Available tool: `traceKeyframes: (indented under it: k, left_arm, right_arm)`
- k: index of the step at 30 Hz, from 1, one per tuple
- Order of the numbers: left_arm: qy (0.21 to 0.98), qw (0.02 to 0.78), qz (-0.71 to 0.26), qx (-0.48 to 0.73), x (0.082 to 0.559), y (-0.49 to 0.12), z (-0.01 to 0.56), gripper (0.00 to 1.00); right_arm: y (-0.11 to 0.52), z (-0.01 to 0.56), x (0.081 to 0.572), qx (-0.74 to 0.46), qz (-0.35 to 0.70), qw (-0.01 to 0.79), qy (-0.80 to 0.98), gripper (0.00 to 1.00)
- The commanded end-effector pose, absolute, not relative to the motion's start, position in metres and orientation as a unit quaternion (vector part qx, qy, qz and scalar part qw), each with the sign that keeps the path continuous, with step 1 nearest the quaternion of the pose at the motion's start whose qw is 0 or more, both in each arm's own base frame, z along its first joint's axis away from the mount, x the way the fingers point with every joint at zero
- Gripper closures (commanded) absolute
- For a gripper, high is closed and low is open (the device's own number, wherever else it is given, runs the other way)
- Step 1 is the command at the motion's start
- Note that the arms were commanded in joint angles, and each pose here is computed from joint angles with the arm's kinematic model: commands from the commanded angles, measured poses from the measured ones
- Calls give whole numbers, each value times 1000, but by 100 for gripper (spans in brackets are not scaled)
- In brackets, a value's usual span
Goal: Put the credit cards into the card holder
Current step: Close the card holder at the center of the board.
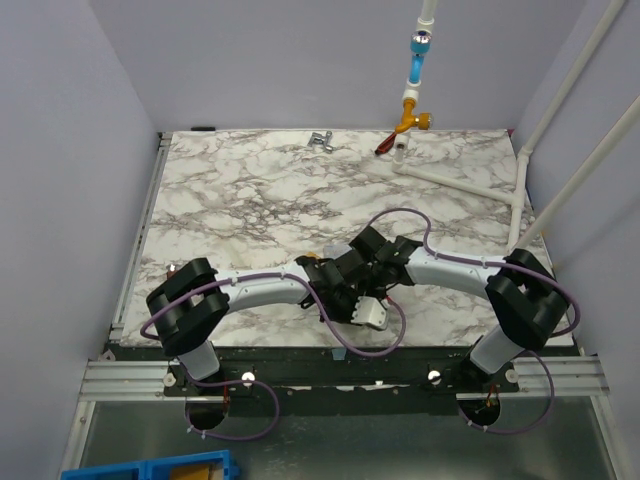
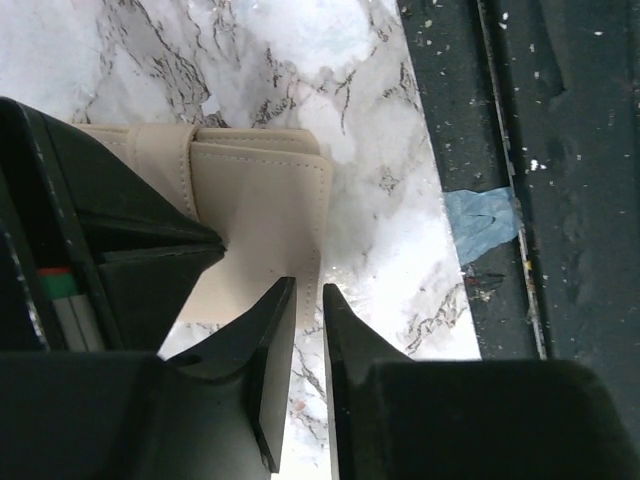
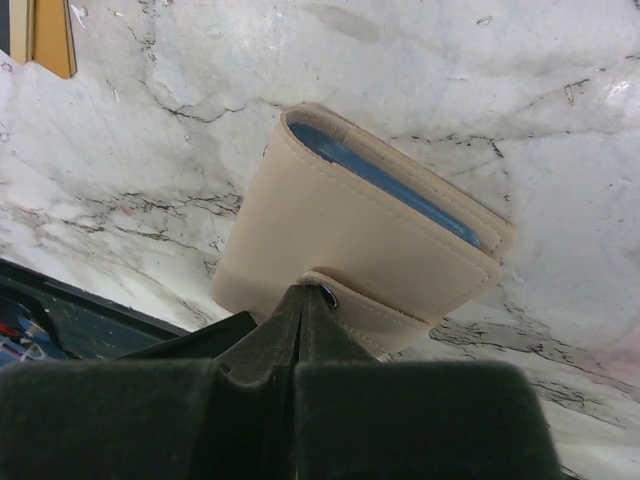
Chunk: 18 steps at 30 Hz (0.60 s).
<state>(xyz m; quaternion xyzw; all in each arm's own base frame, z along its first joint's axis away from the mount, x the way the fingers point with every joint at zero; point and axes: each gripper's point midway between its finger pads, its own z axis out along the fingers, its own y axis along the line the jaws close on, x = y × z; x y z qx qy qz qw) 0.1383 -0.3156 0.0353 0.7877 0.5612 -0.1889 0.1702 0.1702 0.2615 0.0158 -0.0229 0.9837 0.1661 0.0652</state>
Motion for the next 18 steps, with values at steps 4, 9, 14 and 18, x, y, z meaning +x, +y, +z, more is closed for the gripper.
traceKeyframes:
  k: [4, 9, 14, 18]
  left_arm:
    - [579, 185, -227, 761, 150, -323, 67, 77]
    - [591, 193, -252, 742, 154, -322, 93, 69]
    - [611, 208, -269, 715, 164, -314, 116, 2]
    - [637, 218, -296, 678, 176, -301, 136, 1]
  right_arm:
    - [185, -48, 116, -31, 17, -29, 999, 99]
    - [183, -53, 110, -26, 18, -39, 999, 99]
    - [181, -54, 106, -26, 19, -43, 999, 99]
    - [181, -56, 103, -27, 21, -43, 998, 99]
